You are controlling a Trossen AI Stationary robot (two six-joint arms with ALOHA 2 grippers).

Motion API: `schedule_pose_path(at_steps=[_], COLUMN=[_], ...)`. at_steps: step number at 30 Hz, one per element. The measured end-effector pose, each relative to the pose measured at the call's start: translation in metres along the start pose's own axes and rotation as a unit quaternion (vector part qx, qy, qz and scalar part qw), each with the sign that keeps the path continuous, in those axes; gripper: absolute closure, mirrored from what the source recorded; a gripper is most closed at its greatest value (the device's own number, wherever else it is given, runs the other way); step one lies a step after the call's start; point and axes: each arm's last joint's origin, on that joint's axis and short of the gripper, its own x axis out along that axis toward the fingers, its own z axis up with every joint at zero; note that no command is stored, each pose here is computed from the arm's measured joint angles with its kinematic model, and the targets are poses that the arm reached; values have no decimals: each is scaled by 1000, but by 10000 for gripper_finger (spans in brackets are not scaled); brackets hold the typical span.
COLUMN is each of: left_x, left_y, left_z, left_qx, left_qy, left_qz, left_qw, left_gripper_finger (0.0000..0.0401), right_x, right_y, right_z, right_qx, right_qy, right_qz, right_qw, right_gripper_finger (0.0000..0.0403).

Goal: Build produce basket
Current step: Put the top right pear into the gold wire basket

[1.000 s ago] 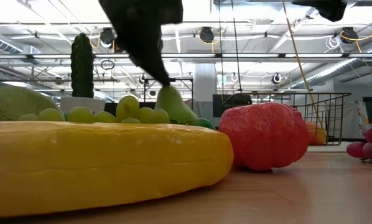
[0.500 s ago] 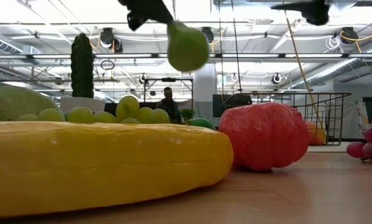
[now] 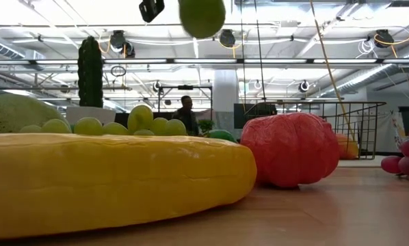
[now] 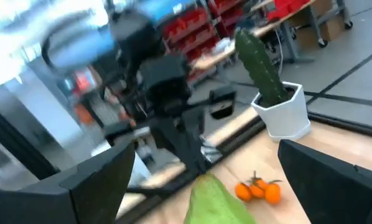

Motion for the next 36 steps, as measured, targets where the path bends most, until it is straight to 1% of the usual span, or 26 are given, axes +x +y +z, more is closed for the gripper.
schedule_pose_path(at_steps=[3,6,9,14,17,21,24,29,32,36], left_x=[1,3,1,1,1,1,1,2,3,3], left_y=[4,8,11,13,13,13,13,7,5,3], left_z=[1,0,2,2,2,2,2,1,0,0], left_qx=[1,3,5,-3,-3,-4,-4,28,39,41], left_qy=[-3,2,-5,-4,-4,-4,-4,-1,0,-1], left_qz=[-1,4,10,17,19,19,20,13,8,6], left_qw=[1000,1000,1000,1000,1000,1000,1000,1000,999,999], left_gripper_finger=[396,390,393,393,388,396,394,389,397,390], right_x=[17,33,46,67,79,91,96,96,97,97], right_y=[11,11,2,-19,-31,-48,-57,-62,-66,-68], right_z=[14,26,30,28,27,28,29,33,35,35], right_qx=[-47,-75,-60,-37,-27,-6,3,-7,-9,-4], right_qy=[54,121,179,249,277,307,326,346,349,355], right_qz=[-19,-34,-17,31,55,77,99,163,178,189], right_qw=[997,989,982,967,959,948,940,924,920,916], right_gripper_finger=[12,16,28,49,64,77,85,93,96,99])
